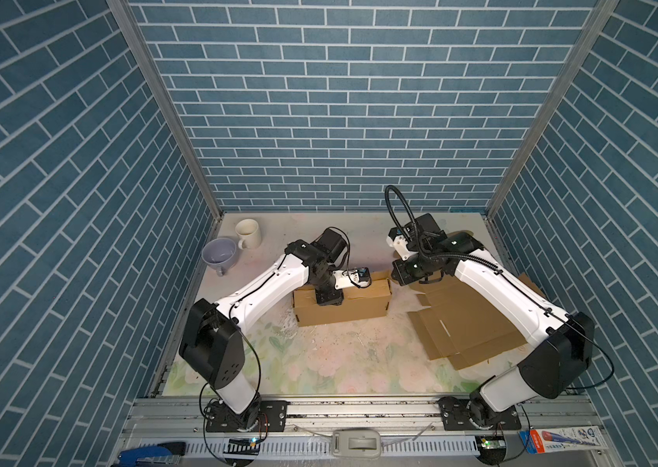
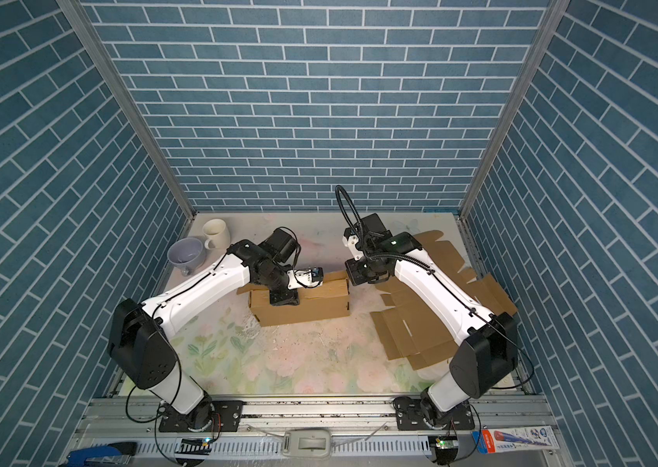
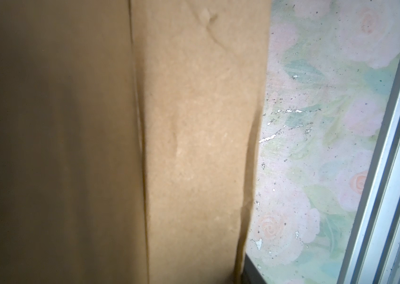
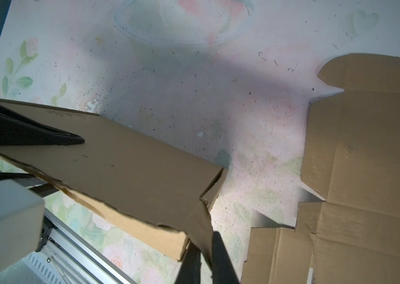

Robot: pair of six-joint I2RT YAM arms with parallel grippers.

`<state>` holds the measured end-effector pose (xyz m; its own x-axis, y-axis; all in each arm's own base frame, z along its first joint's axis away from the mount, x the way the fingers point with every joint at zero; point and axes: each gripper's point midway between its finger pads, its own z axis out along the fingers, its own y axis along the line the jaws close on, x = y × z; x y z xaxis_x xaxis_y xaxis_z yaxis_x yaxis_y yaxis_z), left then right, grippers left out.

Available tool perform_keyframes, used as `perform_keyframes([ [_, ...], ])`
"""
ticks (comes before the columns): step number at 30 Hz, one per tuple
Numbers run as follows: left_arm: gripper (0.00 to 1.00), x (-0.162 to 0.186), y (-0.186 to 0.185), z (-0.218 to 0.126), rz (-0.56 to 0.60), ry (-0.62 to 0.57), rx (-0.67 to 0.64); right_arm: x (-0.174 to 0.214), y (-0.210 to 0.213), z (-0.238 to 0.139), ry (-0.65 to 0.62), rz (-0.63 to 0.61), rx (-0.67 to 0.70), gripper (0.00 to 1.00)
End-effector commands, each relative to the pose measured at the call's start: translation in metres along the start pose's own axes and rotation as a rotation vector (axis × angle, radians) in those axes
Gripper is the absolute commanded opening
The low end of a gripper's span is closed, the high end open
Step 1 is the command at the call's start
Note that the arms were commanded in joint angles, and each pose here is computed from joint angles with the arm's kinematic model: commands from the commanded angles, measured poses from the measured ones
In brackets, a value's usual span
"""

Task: Fold the paper box
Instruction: 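Hold the box walls upright with both grippers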

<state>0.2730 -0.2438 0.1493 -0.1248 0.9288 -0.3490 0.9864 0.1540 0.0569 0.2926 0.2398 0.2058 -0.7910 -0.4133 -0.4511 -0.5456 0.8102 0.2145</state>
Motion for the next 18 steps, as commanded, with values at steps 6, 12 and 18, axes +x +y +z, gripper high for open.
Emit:
perform_keyframes([
  [6,0.42,0.020,-0.008,0.025,-0.001,0.086,0.072,-0.003,0.004,0.001,-0.003,0.035,-0.011,0.04],
  [12,0.42,0.020,-0.008,0.024,-0.002,0.087,0.070,-0.006,0.007,0.003,-0.028,0.136,-0.037,0.00],
  [18,0.42,0.019,-0.008,0.024,-0.001,0.085,0.070,-0.003,0.009,0.009,-0.049,0.219,-0.066,0.00],
])
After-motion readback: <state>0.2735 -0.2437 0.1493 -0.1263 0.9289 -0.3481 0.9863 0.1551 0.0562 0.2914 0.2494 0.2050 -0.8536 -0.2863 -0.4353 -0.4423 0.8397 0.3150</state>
